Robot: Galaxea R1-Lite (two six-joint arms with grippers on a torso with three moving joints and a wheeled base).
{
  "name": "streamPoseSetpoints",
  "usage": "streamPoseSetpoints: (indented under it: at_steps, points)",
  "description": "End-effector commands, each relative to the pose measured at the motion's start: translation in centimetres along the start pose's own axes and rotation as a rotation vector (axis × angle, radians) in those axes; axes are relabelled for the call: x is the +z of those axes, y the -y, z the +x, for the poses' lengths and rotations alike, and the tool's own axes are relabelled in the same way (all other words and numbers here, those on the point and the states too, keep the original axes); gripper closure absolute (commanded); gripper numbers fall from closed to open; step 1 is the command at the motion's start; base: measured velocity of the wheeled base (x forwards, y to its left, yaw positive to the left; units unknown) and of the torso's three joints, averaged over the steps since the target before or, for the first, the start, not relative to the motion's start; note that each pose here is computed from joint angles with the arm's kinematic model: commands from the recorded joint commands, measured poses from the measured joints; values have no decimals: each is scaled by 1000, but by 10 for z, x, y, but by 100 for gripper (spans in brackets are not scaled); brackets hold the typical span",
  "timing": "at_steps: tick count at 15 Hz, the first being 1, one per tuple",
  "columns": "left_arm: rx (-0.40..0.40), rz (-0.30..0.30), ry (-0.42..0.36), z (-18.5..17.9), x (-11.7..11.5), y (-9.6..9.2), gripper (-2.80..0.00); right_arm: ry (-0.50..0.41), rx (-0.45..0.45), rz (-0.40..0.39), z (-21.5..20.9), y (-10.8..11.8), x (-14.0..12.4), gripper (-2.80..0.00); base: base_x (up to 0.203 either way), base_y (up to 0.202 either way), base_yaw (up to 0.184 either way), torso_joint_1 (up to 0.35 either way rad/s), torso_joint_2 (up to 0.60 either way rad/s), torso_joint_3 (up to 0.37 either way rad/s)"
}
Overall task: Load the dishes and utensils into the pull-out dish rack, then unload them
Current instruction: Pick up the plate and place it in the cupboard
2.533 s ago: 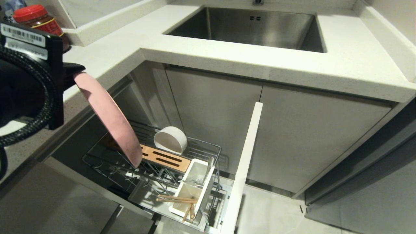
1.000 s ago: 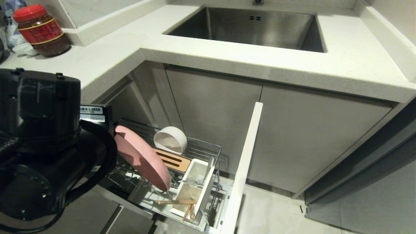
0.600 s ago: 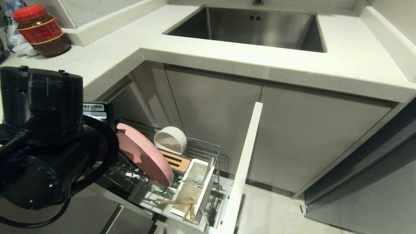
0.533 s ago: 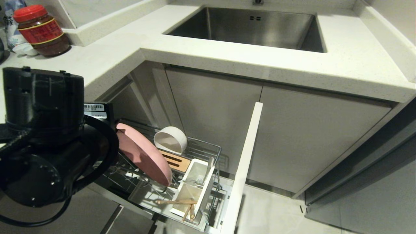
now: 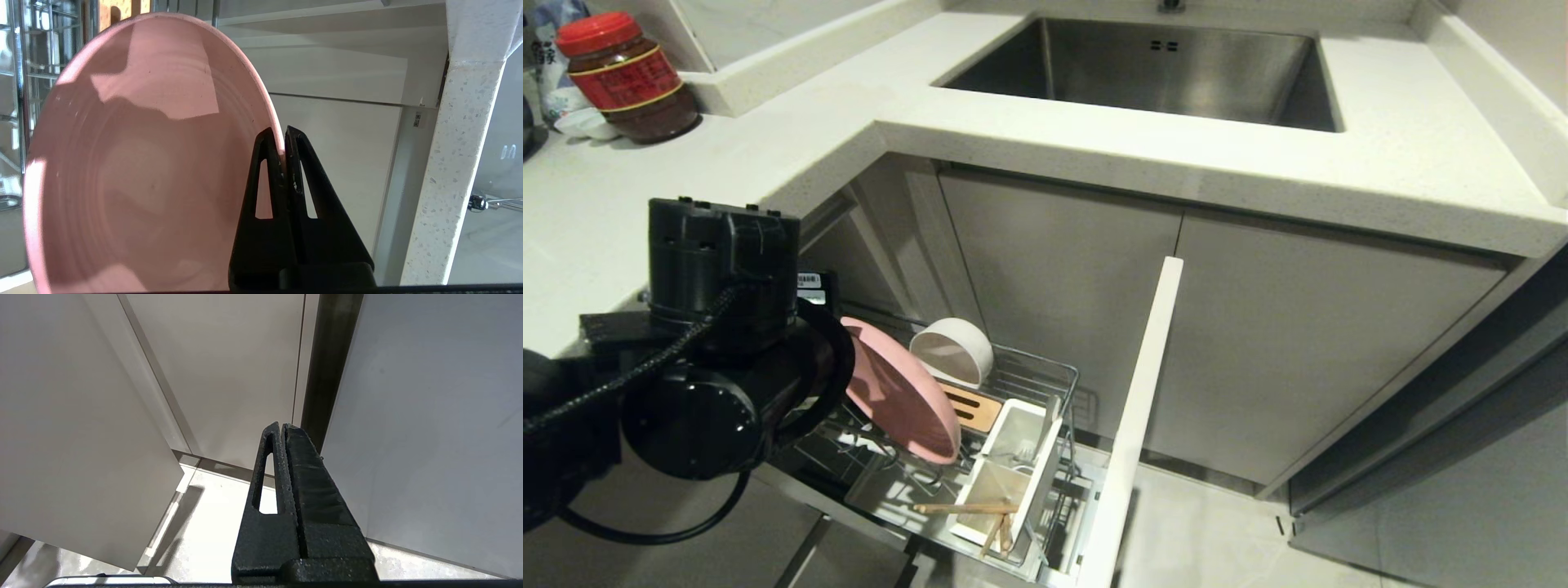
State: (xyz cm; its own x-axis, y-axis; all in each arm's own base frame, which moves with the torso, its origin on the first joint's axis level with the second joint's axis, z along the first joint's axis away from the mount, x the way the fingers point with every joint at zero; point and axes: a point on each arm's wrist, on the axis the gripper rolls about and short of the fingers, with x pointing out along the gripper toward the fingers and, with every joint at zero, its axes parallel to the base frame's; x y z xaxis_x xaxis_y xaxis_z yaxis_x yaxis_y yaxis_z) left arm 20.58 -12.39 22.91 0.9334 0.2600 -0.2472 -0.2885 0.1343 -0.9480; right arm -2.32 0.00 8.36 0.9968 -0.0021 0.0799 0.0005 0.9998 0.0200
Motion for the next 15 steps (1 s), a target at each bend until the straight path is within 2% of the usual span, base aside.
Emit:
streamPoseSetpoints:
  at_steps: [1,6,10,15]
  points:
    - [36,19,5,11,-5,-9,0,-26,0,0,2,0,-7,0,0,0,0,0,0,0]
    - [51,28,10,18,-9,-14,0,-26,0,0,2,0,-7,0,0,0,0,0,0,0]
    - [22,0,10,12,-2,-6,0,-26,0,0,2,0,-7,0,0,0,0,0,0,0]
    - [59,33,23,21,-7,-14,0,-26,0,0,2,0,-7,0,0,0,0,0,0,0]
